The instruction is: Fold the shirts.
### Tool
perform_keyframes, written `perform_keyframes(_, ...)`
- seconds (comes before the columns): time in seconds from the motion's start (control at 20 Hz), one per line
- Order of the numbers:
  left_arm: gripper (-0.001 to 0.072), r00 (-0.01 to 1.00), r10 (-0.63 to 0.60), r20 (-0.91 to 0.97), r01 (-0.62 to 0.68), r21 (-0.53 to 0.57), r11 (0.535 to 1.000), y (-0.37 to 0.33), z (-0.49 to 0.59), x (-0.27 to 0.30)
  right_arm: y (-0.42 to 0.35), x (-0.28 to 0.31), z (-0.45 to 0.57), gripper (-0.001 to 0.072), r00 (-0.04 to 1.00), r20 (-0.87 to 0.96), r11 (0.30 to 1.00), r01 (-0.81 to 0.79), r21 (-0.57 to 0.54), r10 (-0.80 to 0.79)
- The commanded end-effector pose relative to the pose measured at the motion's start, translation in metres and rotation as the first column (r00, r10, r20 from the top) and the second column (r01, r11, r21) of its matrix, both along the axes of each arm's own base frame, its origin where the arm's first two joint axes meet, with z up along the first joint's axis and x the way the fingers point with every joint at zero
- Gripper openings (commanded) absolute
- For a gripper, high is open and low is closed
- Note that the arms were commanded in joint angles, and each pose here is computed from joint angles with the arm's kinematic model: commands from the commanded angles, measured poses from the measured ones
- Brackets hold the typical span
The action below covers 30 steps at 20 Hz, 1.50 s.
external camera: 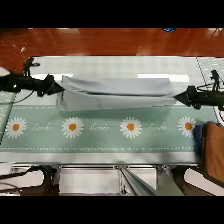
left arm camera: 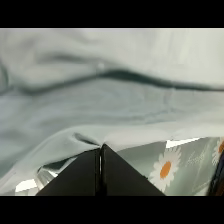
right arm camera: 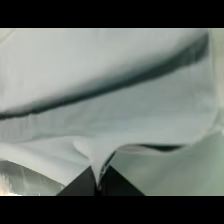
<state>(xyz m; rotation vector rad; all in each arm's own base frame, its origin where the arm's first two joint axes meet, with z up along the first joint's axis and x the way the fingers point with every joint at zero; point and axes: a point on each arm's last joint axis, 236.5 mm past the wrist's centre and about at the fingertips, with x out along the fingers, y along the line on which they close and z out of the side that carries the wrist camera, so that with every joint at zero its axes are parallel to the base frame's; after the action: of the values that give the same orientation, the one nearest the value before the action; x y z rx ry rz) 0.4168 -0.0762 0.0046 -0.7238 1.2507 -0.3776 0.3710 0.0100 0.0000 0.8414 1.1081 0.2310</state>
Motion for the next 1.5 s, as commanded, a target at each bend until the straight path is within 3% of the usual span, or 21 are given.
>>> perform_keyframes(0.0, 0.0015, 1.000, -0.013, -0.007, 0.013, -0.017, 1.000, -0.010, -0.007, 0.054, 0.002, 0.045, -0.014, 0.0027, 1.000, -0.008, 1.000, 0.002, -0.005, -0.002)
perform_keyframes(0.25, 0.0015, 1.000, -0.004, -0.026, 0.003, -0.038, 0.999, -0.010, -0.022, 0.102, -0.004, 0.096, -0.030, 0.0027, 1.000, -0.010, 1.000, 0.013, -0.003, -0.013)
perform_keyframes(0.7, 0.0029, 1.000, -0.009, -0.028, 0.008, -0.015, 1.000, -0.002, -0.051, 0.115, -0.018, 0.150, -0.059, 0.0047, 0.998, -0.013, 0.998, 0.069, -0.005, -0.069)
perform_keyframes(0.75, 0.0205, 0.999, -0.045, -0.010, 0.045, -0.008, 0.999, -0.006, -0.051, 0.113, -0.018, 0.152, -0.063, 0.0242, 0.997, -0.014, 0.997, 0.078, -0.007, -0.078)
perform_keyframes(0.8, 0.0513, 0.997, -0.072, -0.016, 0.072, -0.009, 0.997, -0.012, -0.050, 0.108, -0.018, 0.153, -0.065, 0.0413, 0.996, -0.014, 0.996, 0.084, -0.010, -0.084)
perform_keyframes(1.0, 0.0507, 0.993, -0.021, -0.114, 0.024, 0.023, 0.999, 0.025, -0.032, 0.096, -0.039, 0.142, -0.029, 0.0415, 0.996, 0.013, 0.996, 0.092, 0.003, -0.092)
perform_keyframes(1.1, 0.0507, 0.983, 0.013, -0.185, 0.017, 0.157, 0.987, 0.079, -0.018, 0.072, -0.073, 0.123, 0.005, 0.0415, 0.993, 0.039, 0.993, 0.114, -0.011, -0.114)
perform_keyframes(1.2, 0.0507, 0.971, 0.078, -0.227, -0.004, 0.309, 0.951, 0.132, -0.002, 0.044, -0.118, 0.094, 0.025, 0.0415, 0.990, 0.041, 0.983, 0.138, -0.123, -0.134)
perform_keyframes(1.35, 0.0507, 0.986, 0.143, -0.086, -0.104, 0.354, 0.929, 0.142, 0.037, 0.039, -0.155, 0.063, 0.017, 0.0415, 0.971, 0.022, 0.935, 0.236, -0.266, -0.239)
perform_keyframes(1.45, 0.0507, 0.992, 0.089, 0.086, -0.115, 0.363, 0.925, 0.110, 0.062, 0.036, -0.149, 0.056, -0.011, 0.0415, 0.955, -0.017, 0.932, 0.284, -0.227, -0.295)
